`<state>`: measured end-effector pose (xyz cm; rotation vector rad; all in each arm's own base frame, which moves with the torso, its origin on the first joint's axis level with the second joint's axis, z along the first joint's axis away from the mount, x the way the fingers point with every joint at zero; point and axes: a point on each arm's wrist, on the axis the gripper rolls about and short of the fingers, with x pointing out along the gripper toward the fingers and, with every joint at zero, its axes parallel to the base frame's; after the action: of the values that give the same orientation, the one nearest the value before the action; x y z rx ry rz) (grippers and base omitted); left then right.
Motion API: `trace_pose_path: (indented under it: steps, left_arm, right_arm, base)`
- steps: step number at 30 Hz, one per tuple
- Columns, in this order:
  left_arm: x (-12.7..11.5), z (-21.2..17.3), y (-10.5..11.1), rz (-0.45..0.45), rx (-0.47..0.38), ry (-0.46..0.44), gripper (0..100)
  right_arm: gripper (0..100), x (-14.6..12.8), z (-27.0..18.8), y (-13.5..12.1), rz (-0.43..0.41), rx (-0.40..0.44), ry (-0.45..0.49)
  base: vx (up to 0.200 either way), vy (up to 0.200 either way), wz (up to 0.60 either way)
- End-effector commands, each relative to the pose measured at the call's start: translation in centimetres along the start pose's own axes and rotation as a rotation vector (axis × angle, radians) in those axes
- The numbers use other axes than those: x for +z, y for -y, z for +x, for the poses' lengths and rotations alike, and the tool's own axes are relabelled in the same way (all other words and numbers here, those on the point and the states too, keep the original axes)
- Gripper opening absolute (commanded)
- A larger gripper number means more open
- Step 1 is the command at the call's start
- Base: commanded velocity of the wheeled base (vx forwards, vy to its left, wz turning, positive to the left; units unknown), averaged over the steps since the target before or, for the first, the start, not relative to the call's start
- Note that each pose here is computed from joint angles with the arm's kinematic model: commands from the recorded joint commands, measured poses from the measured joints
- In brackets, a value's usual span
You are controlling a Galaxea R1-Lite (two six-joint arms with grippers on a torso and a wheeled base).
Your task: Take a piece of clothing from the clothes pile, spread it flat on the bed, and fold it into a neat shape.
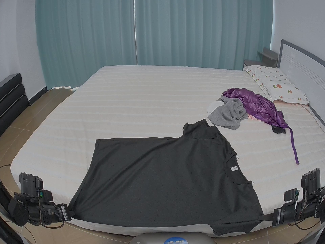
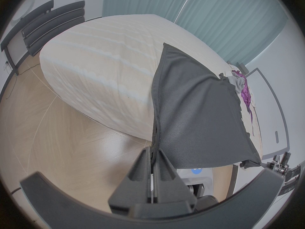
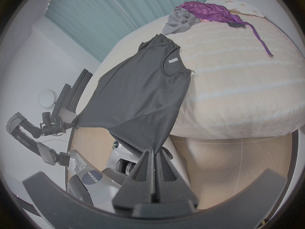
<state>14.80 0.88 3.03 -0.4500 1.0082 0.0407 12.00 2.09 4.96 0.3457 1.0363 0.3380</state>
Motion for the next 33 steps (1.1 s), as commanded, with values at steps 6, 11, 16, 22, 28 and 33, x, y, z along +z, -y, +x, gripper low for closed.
trace_pose_path:
  steps: [6,11,16,22,28,33]
  left_arm:
    - [4.4,1.2,1.5,-0.074,-0.048,0.111,0]
    - [6.5,2.3,2.4,-0.134,-0.077,0.137,0]
    - [7.1,3.2,2.8,-0.140,-0.084,0.129,0]
    - [8.2,3.4,3.1,-0.151,-0.090,0.158,0]
    - [8.2,3.4,3.1,-0.152,-0.080,0.166,0]
    - [7.9,3.2,3.0,-0.156,-0.078,0.161,0]
  right_arm:
    - [0,2.5,1.0,-0.2,0.046,0.003,0.028]
    - [0,5.0,2.3,0.0,0.100,0.006,0.067]
    - [0,7.4,3.5,0.0,0.117,0.015,0.120]
    - [0,9.3,4.6,0.2,0.136,-0.001,0.150]
    - [0,10.4,4.6,-0.2,0.154,0.016,0.182]
    - [0,10.1,3.8,-0.8,0.138,0.023,0.200]
  base:
    - [0.000,0.000,0.00]
    - [0.000,0.000,0.00]
    - [0.000,0.000,0.00]
    - [0.000,0.000,0.00]
    - [0.000,0.000,0.00]
    - [0.000,0.000,0.00]
